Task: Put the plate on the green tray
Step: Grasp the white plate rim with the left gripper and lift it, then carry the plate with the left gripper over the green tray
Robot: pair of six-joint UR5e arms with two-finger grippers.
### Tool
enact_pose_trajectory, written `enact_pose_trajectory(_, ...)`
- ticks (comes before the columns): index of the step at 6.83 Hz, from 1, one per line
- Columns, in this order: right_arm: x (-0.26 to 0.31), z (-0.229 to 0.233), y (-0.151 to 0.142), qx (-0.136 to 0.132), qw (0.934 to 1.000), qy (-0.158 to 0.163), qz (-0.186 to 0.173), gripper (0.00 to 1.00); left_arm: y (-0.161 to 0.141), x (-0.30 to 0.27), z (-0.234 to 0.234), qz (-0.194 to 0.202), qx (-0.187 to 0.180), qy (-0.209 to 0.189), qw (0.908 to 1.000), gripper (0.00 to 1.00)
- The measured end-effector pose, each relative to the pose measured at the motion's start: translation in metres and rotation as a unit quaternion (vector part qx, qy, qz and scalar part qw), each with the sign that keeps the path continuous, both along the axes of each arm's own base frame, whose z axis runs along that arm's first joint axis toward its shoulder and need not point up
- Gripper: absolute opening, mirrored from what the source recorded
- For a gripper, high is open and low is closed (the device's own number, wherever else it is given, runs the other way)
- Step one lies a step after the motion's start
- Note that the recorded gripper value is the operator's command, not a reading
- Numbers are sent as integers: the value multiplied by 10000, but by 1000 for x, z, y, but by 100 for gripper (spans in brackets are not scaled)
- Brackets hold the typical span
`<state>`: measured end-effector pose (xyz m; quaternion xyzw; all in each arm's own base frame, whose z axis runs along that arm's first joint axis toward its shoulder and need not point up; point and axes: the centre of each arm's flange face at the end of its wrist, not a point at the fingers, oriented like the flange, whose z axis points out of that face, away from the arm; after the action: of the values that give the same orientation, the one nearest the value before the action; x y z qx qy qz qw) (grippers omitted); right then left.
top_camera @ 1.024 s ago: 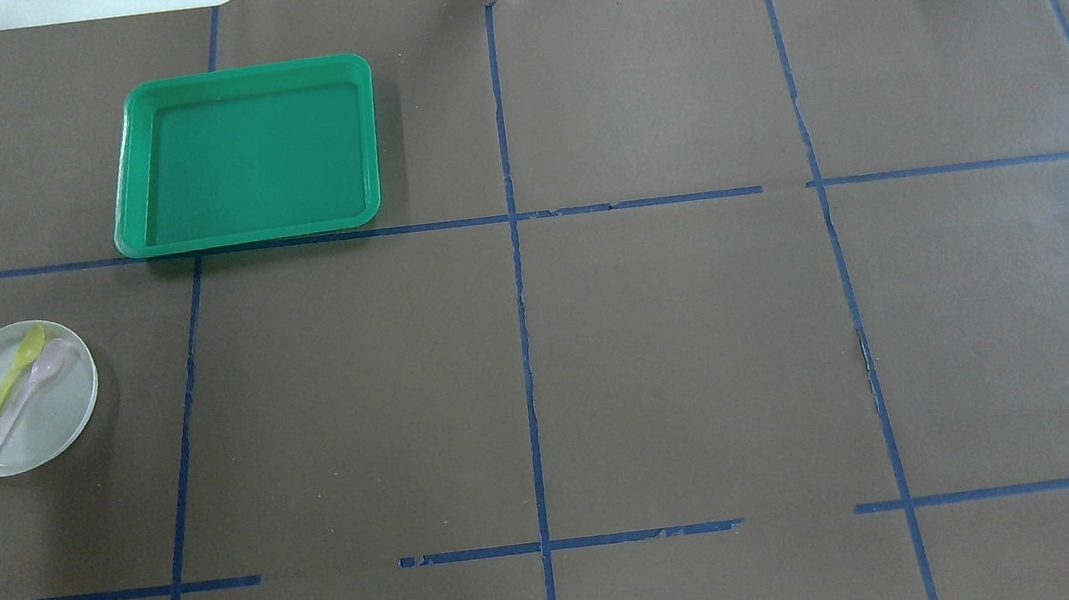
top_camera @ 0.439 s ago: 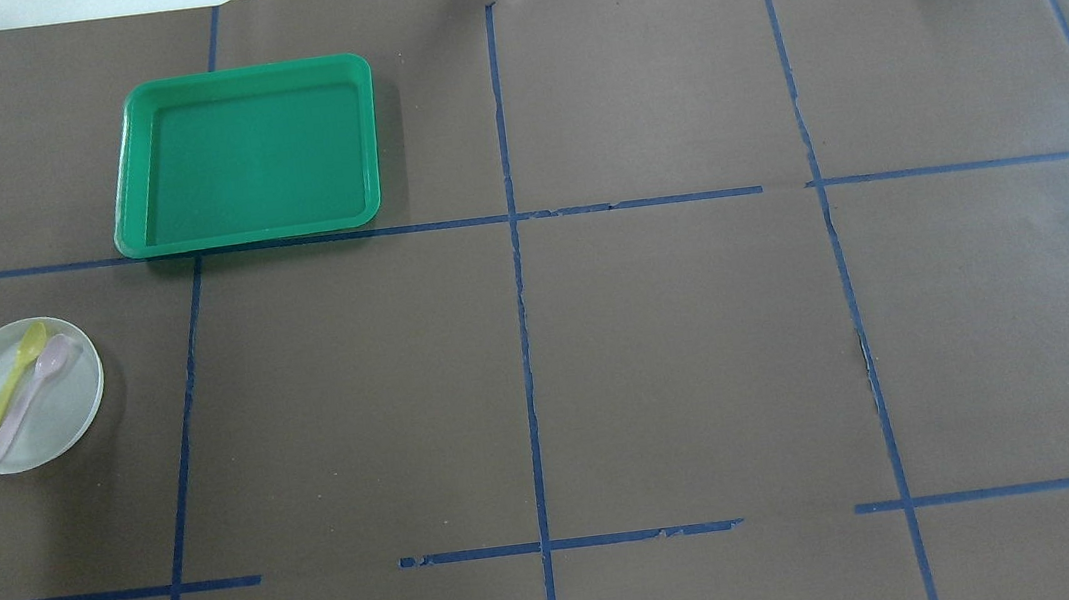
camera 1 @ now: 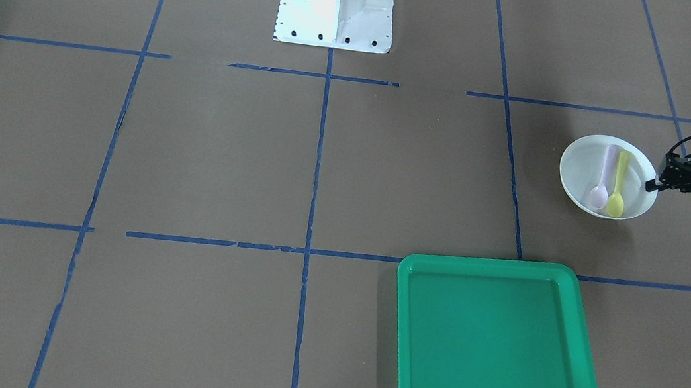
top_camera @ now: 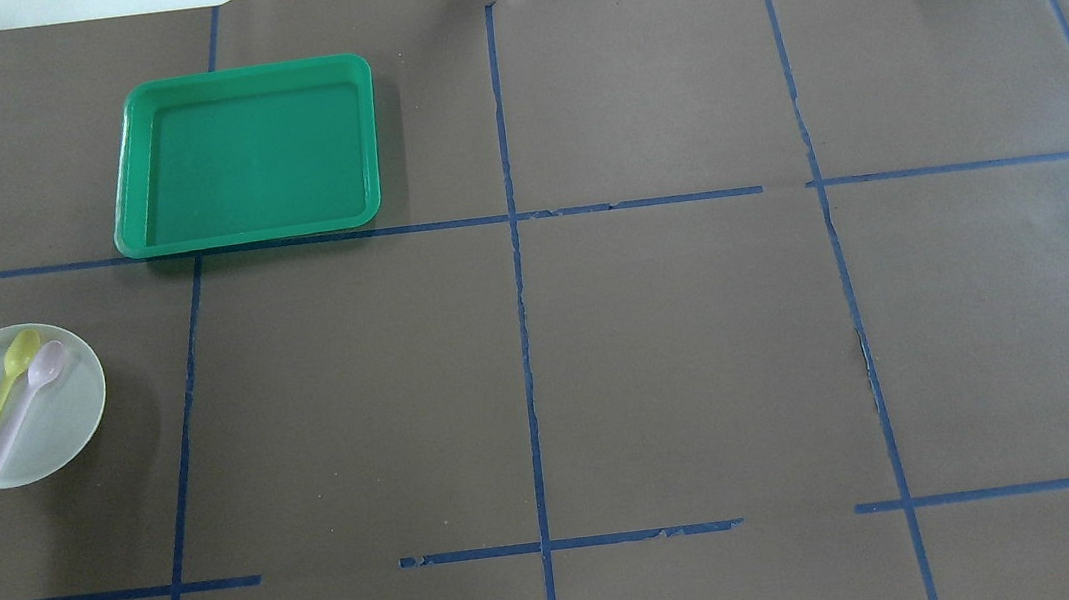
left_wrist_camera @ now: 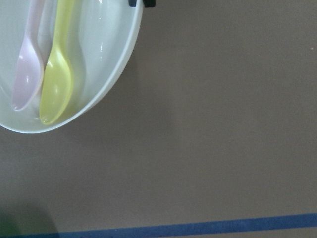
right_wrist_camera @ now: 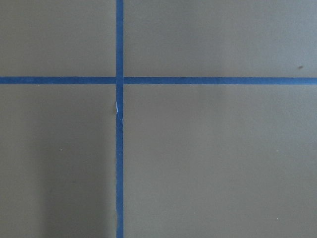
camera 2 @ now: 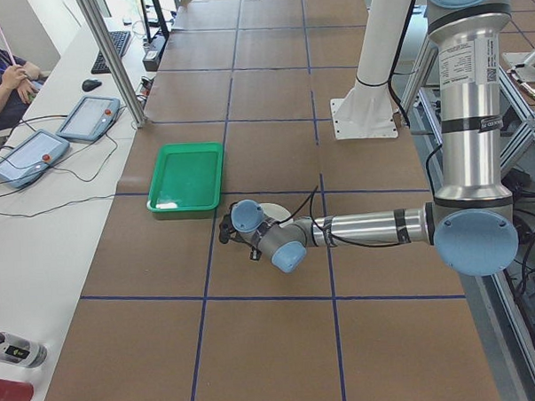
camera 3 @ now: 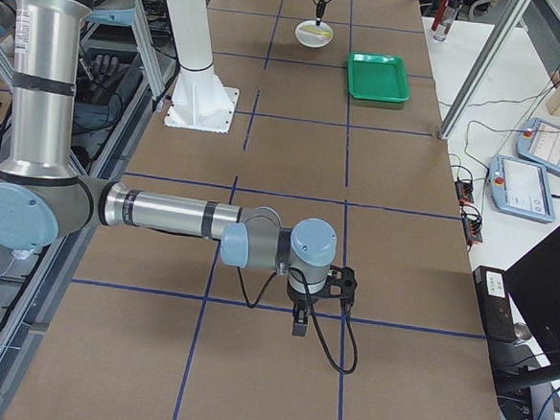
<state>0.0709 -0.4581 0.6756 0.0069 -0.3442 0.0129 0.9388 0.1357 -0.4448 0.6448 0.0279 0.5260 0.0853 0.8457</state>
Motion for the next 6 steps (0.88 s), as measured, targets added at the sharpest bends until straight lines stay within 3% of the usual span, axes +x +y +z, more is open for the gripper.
enact_pose_trajectory(2, 0, 0, 0, 0, 10000, 2, 0, 100, -8, -21, -5, -66, -312, 234, 9992, 0)
enact_pose_trajectory(3, 0, 0, 0, 0, 10000, 3, 0, 100, -26, -20, -17, -142, -609, 234, 9978, 0)
enact_pose_trajectory(6, 0, 0, 0, 2, 10000, 0, -1, 100, -114, 13, -103, -810, -1713, 262, 9815, 0)
